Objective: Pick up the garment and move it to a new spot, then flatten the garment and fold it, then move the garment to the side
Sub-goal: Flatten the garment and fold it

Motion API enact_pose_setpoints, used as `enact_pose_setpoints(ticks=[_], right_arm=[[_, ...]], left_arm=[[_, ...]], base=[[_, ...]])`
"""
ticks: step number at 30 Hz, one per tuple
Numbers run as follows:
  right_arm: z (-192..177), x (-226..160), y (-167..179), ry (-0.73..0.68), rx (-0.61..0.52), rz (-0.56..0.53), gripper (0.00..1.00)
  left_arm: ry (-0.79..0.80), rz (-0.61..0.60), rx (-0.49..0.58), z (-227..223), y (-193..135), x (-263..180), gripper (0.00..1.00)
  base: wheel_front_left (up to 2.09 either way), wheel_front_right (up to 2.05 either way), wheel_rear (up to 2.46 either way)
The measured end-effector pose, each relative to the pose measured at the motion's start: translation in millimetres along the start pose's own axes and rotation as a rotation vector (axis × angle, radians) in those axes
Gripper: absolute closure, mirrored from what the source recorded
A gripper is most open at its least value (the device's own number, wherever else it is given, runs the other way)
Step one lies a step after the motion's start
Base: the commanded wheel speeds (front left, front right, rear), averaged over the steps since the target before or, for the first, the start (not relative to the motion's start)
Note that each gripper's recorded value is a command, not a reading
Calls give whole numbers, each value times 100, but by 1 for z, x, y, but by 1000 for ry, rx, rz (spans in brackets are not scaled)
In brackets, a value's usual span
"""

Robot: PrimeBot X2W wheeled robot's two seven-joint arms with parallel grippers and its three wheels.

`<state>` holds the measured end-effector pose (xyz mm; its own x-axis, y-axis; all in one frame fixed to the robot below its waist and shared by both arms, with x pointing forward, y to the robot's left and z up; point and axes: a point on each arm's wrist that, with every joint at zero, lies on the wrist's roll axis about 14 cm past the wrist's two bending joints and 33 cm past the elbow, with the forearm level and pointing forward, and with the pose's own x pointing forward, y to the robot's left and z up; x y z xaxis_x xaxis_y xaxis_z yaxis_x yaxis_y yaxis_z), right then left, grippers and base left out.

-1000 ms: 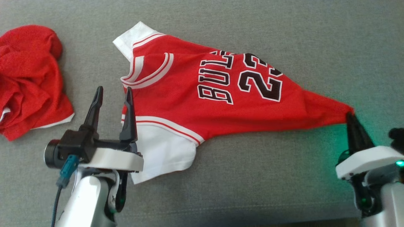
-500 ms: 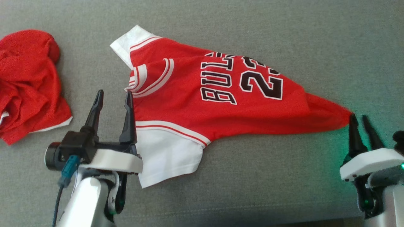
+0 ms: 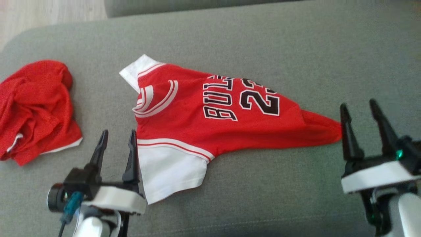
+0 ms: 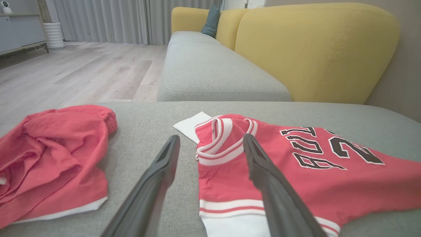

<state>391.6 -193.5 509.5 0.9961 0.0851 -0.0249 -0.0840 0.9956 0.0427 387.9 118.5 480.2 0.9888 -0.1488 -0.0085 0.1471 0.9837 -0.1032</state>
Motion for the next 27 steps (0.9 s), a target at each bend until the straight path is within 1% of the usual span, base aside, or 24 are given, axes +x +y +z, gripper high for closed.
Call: enact_pose_setpoints(ticks=[6,20,22,23,27], right_arm=[[-7,-22,13,40,24,25,0],[-8,-19,19,52,37,39,0],[-9,-18,19,55,38,39,0],[-10,-18,19,57,39,40,0],[-14,-17,23,71,53,46,0]], left_arm=[[23,11,-3,-2,0,-20,0],[38,29,0,-2,4,-22,0],[69,29,-10,-8,4,-22,0],[110,29,-23,-16,3,-24,0],[345,15,-98,-66,-7,-41,0]], base=[[0,0,0],[0,0,0],[0,0,0],[0,0,0],[0,0,0]])
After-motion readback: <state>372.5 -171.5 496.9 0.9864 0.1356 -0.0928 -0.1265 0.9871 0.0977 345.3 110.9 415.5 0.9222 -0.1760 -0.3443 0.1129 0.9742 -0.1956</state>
